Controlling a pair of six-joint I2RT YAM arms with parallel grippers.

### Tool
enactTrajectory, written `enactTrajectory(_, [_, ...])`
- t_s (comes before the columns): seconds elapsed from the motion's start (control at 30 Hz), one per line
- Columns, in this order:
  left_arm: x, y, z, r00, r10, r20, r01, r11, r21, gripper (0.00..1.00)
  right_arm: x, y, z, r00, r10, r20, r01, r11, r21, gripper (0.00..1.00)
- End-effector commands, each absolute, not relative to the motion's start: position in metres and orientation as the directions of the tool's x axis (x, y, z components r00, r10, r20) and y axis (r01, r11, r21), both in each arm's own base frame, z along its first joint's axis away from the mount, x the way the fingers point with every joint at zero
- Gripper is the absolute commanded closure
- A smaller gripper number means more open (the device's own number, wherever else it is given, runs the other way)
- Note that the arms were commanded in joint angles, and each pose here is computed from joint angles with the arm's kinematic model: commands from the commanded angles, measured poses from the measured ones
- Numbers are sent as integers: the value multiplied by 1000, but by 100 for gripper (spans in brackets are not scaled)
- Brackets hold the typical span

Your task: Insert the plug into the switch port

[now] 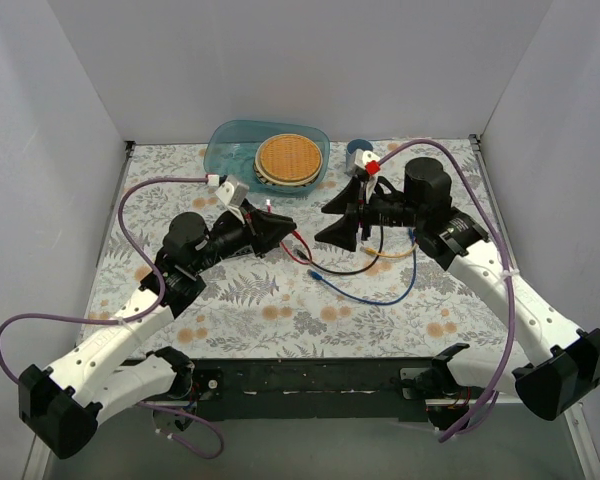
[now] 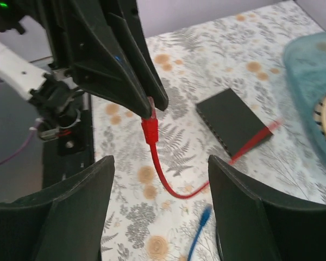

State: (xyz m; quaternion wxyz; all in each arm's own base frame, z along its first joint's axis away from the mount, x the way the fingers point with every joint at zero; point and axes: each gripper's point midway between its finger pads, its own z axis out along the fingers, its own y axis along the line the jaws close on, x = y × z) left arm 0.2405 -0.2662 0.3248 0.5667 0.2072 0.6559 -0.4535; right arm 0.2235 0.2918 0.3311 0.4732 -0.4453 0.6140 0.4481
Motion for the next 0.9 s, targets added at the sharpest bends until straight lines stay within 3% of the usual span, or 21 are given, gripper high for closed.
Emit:
enactTrajectory(0.0, [205, -273, 358, -143, -270, -952, 914, 332, -232, 100, 186, 302, 351, -163, -64, -985, -984, -62, 166, 25])
enactTrajectory(0.27, [176, -286, 370, -146, -264, -953, 973, 137, -187, 100, 179, 307, 353, -192, -47, -980, -970, -144, 197, 36])
enactTrajectory(0.53, [174, -284, 378, -131, -277, -952, 975, 137, -174, 100, 179, 309, 349, -213, -58, -975, -963, -159, 219, 51])
enactTrajectory(0.87, [179, -286, 378, -139, -280, -950, 971, 148, -186, 100, 173, 311, 343, -243, -63, -968, -949, -192, 251, 58])
